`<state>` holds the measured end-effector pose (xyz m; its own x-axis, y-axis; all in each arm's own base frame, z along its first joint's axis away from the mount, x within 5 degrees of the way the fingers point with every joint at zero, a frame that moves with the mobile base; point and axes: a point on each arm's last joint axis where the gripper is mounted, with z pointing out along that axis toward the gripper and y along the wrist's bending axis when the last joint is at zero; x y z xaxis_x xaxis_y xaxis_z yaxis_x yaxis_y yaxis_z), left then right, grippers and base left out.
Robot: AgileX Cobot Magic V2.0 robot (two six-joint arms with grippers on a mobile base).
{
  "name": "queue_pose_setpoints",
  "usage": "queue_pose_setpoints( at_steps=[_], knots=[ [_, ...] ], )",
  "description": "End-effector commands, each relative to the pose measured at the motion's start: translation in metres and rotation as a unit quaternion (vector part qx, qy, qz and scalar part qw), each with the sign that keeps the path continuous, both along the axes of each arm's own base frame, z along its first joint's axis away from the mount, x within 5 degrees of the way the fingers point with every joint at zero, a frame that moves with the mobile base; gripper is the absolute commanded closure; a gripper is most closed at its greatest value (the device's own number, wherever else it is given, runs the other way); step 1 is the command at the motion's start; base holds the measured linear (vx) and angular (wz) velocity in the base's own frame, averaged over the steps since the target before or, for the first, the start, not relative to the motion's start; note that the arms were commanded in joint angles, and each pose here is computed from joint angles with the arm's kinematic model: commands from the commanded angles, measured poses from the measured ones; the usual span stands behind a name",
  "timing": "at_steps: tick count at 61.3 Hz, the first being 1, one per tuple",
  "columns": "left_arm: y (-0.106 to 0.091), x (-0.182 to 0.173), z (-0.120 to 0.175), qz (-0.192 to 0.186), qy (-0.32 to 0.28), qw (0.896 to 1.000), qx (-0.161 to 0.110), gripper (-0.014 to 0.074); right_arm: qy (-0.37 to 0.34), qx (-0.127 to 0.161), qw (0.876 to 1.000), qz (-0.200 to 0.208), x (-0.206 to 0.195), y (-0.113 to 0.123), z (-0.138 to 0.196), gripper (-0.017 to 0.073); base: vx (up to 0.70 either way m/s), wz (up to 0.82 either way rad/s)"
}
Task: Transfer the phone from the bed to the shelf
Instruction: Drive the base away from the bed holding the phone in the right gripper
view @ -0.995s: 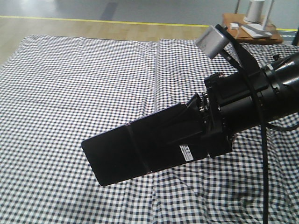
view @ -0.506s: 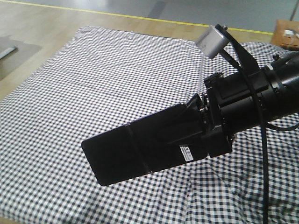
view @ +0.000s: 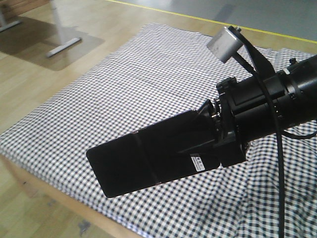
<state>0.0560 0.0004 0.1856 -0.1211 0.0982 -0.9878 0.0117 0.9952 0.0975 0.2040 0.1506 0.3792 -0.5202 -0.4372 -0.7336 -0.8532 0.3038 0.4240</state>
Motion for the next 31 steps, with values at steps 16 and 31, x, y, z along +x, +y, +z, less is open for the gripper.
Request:
queue_pose_setpoints(
  at_steps=[16, 31],
  knots=[
    [-0.0005, -0.0012, 0.0158, -0.003, -0.054, 0.999, -0.005, 0.0593, -0.004, 0.039, 0.999, 0.023, -0.0129, 0.0, 0.0189, 0.056, -0.13, 0.5],
    [-0.0005, -0.0012, 0.0158, -0.003, -0.054, 0.999, -0.005, 0.0593, -0.004, 0.039, 0.999, 0.023, -0.0129, 0.0, 0.0189, 0.056, -0.14, 0.54]
  ],
)
